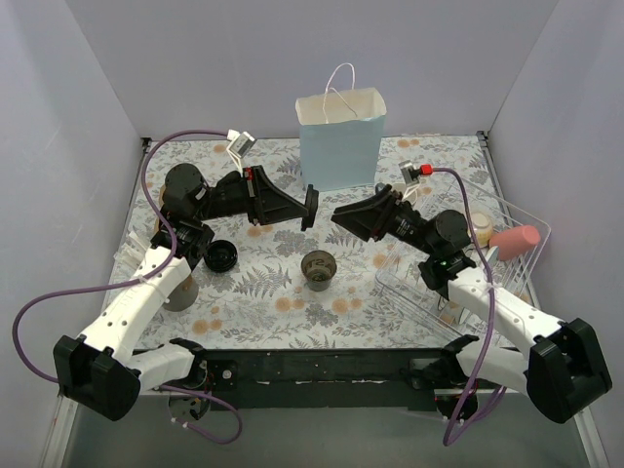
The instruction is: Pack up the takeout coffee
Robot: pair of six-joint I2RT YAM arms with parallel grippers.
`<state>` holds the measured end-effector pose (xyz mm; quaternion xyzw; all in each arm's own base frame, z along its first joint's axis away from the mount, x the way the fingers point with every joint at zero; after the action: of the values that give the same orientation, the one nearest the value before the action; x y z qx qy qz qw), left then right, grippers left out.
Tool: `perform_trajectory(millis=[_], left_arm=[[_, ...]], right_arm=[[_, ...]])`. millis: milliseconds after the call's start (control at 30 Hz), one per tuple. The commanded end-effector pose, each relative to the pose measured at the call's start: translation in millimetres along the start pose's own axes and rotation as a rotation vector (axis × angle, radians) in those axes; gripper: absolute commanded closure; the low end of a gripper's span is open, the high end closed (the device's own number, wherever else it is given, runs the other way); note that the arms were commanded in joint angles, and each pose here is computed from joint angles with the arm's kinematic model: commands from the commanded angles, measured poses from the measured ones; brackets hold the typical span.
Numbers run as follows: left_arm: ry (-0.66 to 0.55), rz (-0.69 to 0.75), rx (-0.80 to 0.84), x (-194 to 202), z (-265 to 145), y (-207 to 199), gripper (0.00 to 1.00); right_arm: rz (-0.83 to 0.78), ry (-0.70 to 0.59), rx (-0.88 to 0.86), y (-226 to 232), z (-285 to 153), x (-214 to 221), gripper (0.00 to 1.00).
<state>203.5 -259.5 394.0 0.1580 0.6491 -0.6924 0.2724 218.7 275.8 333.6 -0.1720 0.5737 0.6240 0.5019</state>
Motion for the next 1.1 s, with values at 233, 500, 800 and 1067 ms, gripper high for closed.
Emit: perform_trajectory(millis=[233,500,800,1067], left_arm=[[0.005,0.038,0.053,6,-4,-19,0.84],[-0.002,0.040,0.054,6,-4,-19,0.84],[-0.007,0.036,0.061,5,-4,-20,0.85],[-0.027,0.031,0.046,6,-4,-15,0.73]], right_arm=[[-0.040,-0.059,-0.141,31,30,-29,0.39],[-0.031,-0.050,-0.167,27,41,-23,0.43],[-0.033,-0.048,-0.195,30,45,-21,0.60],[-0.052,-0.090,-0.200,35,38,-25,0.99]])
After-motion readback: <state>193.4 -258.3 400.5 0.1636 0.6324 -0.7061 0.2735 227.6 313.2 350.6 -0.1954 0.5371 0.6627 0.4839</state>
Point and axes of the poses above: each gripper's point midway between its finger pads, its own z axis out along the fingers, its own y axis along the line the jaws close on, x = y × z, the point moved 1 cm from there along -z, back along the fingers, and after that the axes turned 9 degrees about -z, right-handed, at the moved point
